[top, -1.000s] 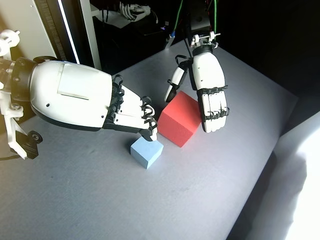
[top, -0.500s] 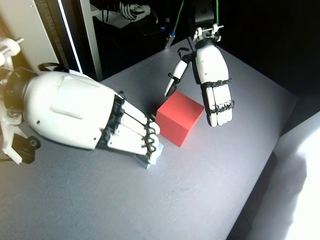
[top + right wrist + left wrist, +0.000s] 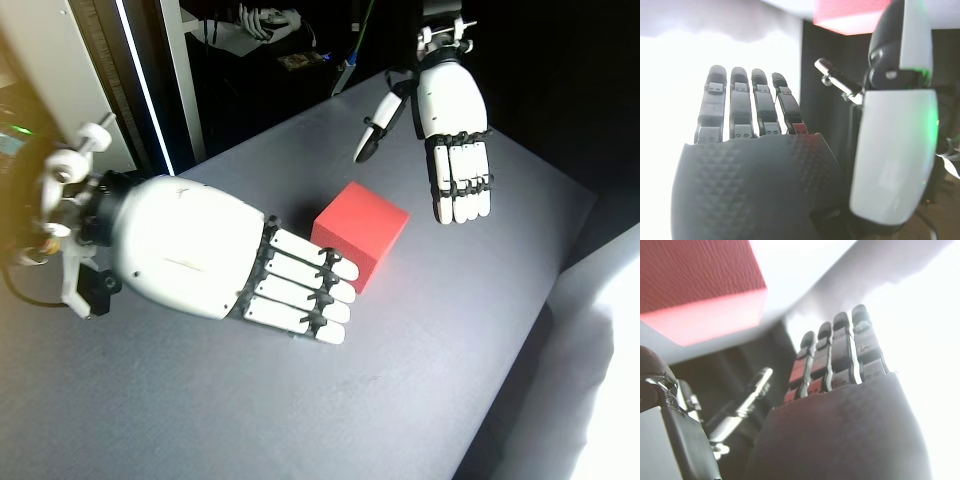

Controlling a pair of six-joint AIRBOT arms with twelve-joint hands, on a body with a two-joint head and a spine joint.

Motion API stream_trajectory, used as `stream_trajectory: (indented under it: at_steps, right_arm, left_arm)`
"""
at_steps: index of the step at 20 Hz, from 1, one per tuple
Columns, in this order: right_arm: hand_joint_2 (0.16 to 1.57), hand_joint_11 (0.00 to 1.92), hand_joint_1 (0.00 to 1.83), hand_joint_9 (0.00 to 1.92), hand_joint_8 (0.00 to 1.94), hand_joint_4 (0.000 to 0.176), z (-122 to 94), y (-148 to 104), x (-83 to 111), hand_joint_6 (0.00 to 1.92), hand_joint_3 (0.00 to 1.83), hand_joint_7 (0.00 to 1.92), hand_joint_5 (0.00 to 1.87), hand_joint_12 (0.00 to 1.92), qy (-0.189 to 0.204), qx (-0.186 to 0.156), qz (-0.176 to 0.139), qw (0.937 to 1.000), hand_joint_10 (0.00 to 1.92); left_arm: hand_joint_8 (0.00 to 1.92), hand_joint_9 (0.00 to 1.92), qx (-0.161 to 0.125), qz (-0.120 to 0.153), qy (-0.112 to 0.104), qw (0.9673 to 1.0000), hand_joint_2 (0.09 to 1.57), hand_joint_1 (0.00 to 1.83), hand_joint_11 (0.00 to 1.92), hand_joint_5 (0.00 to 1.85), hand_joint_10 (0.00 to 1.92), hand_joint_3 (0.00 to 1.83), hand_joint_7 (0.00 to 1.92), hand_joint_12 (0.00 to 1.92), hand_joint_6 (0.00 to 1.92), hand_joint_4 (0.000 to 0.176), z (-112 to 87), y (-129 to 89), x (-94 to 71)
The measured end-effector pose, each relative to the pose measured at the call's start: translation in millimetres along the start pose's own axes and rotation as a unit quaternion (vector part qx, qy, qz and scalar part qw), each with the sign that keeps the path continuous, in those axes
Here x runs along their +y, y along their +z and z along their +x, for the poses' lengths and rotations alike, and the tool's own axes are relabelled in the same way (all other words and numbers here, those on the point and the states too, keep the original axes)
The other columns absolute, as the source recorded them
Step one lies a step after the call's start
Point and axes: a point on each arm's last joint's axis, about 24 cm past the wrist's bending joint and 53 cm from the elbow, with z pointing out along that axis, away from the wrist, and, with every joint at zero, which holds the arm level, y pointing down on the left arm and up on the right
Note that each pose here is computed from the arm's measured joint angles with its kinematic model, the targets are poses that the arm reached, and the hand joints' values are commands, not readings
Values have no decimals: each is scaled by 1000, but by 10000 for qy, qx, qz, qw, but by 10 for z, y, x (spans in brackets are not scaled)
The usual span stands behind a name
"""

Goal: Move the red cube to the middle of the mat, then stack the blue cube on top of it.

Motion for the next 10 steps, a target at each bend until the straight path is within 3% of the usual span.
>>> stream_trajectory:
  at_steps: [2,3,5,6,8,10]
  right_arm:
    - [794,1,1086,116,16,0,18,56,-31,10,0,117,124,374,335,-31,83,9994,8]
    - [826,0,1050,77,4,0,41,104,-41,3,4,84,104,308,604,-31,111,9981,2]
    - [831,0,1005,122,7,0,79,153,-72,10,1,121,143,467,1195,-35,204,9926,12]
    - [830,0,1006,124,7,0,111,186,-80,10,0,126,147,481,1451,-21,238,9891,11]
    - [844,0,1014,105,4,0,163,222,-77,4,7,141,149,331,1626,27,257,9864,4]
    - [835,0,980,139,4,0,239,247,-148,6,0,158,170,464,1726,83,352,9843,12]
  left_arm:
    - [3,1,215,43,252,9994,845,695,0,18,0,3,17,0,4,0,51,-83,54]
    - [2,0,312,68,381,9988,846,642,0,15,0,3,15,0,3,0,78,-127,67]
    - [0,0,337,93,616,9975,848,621,0,2,0,3,2,0,0,0,63,-158,76]
    - [0,0,272,170,839,9960,847,651,0,0,0,3,0,0,0,0,18,-160,67]
    - [2,0,130,276,1073,9938,861,643,0,10,0,8,7,0,3,0,-62,-162,32]
    - [10,10,53,141,1087,9940,855,657,2,31,4,4,31,1,9,0,-91,-165,89]
